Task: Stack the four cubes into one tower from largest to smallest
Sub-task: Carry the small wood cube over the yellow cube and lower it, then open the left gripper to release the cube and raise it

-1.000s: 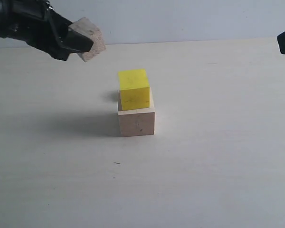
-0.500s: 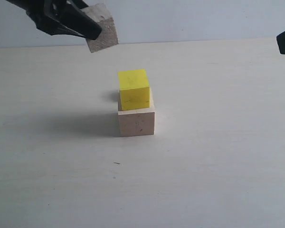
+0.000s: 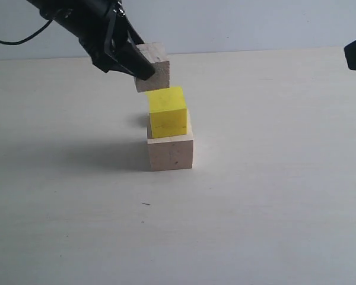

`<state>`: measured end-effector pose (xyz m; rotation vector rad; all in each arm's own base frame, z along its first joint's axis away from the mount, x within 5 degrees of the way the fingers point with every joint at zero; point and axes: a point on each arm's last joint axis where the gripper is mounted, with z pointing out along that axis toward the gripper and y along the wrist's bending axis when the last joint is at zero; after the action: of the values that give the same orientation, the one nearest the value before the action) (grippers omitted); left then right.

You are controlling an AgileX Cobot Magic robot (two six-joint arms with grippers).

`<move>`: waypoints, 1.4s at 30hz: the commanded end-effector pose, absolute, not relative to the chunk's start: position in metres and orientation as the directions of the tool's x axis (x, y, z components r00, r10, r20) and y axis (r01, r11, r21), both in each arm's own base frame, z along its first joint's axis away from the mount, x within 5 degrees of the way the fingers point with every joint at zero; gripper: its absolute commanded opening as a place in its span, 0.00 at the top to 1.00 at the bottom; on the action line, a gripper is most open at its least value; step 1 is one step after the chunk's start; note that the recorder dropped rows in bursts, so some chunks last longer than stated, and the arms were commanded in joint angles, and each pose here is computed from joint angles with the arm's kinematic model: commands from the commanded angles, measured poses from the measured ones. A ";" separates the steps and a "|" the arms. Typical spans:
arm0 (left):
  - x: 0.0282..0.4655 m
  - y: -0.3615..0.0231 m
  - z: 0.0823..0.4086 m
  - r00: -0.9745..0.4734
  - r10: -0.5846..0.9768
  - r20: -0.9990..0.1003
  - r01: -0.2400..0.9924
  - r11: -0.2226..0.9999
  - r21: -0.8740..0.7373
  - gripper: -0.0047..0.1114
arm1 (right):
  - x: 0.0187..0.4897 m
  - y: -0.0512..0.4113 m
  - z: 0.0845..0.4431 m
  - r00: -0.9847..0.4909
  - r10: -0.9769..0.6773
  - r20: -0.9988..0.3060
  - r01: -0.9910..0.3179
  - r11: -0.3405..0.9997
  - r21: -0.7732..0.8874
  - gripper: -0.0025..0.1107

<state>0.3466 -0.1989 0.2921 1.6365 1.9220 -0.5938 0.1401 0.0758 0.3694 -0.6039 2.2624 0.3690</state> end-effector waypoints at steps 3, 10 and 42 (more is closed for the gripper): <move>0.349 -0.216 0.287 -0.102 0.745 -0.659 0.991 0.131 -0.005 0.96 | 0.138 0.075 0.369 -0.599 -0.314 -0.737 -0.531 0.844 0.071 0.98; 0.352 -0.222 0.272 -0.106 0.759 -0.642 0.993 0.113 -0.031 0.96 | 0.138 0.075 0.369 -0.599 -0.314 -0.737 -0.531 0.844 0.071 0.98; 0.360 -0.225 0.251 -0.107 0.775 -0.623 0.994 0.105 -0.040 0.96 | 0.137 0.075 0.368 -0.613 -0.320 -0.722 -0.534 0.842 0.080 0.98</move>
<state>0.3610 -0.2240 0.2537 1.6923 1.9410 -0.6501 0.1382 0.0758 0.3679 -0.6149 2.2861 0.3745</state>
